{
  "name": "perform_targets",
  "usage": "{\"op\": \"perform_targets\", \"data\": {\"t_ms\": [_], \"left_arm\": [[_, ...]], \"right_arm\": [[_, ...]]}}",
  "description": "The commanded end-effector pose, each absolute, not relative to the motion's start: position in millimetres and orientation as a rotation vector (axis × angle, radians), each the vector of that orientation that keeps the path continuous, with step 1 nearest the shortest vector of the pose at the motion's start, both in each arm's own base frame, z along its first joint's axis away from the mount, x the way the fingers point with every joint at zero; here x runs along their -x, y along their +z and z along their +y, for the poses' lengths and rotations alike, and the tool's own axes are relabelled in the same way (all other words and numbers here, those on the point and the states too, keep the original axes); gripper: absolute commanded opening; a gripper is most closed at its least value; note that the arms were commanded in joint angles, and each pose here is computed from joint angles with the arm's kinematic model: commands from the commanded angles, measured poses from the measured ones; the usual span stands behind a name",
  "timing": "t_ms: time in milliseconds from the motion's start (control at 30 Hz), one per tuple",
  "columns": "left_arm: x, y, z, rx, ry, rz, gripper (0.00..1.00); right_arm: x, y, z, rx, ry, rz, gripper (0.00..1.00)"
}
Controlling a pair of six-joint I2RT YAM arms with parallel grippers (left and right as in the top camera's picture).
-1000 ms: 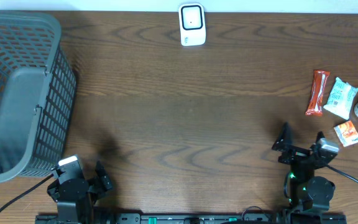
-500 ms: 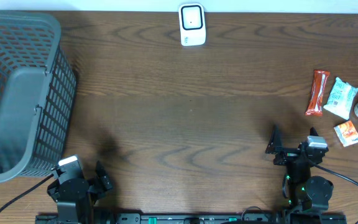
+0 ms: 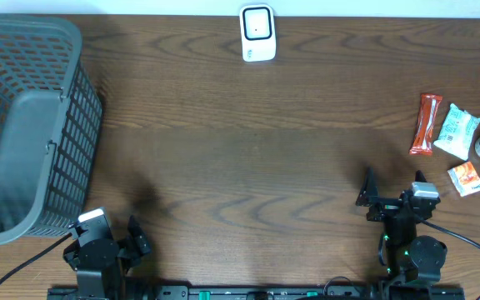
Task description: Scan the item barcode
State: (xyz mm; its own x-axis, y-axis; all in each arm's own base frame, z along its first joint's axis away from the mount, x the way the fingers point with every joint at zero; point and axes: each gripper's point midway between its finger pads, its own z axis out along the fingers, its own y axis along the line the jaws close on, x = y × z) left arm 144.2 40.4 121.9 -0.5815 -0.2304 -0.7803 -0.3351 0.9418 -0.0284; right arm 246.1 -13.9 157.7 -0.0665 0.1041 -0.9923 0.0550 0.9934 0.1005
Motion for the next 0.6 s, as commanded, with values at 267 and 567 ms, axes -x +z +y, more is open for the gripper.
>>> {"op": "perform_targets", "data": {"t_ms": [267, 567], "left_arm": [[-144, 122, 42, 0.415, 0.155, 2.209, 0.98], [-187, 194, 39, 0.439, 0.036, 1.859, 0.98]], "right_arm": [[-246, 157, -11, -0.122, 0.060, 1.639, 0.99], [-246, 157, -11, -0.122, 0.060, 1.639, 0.99]]}}
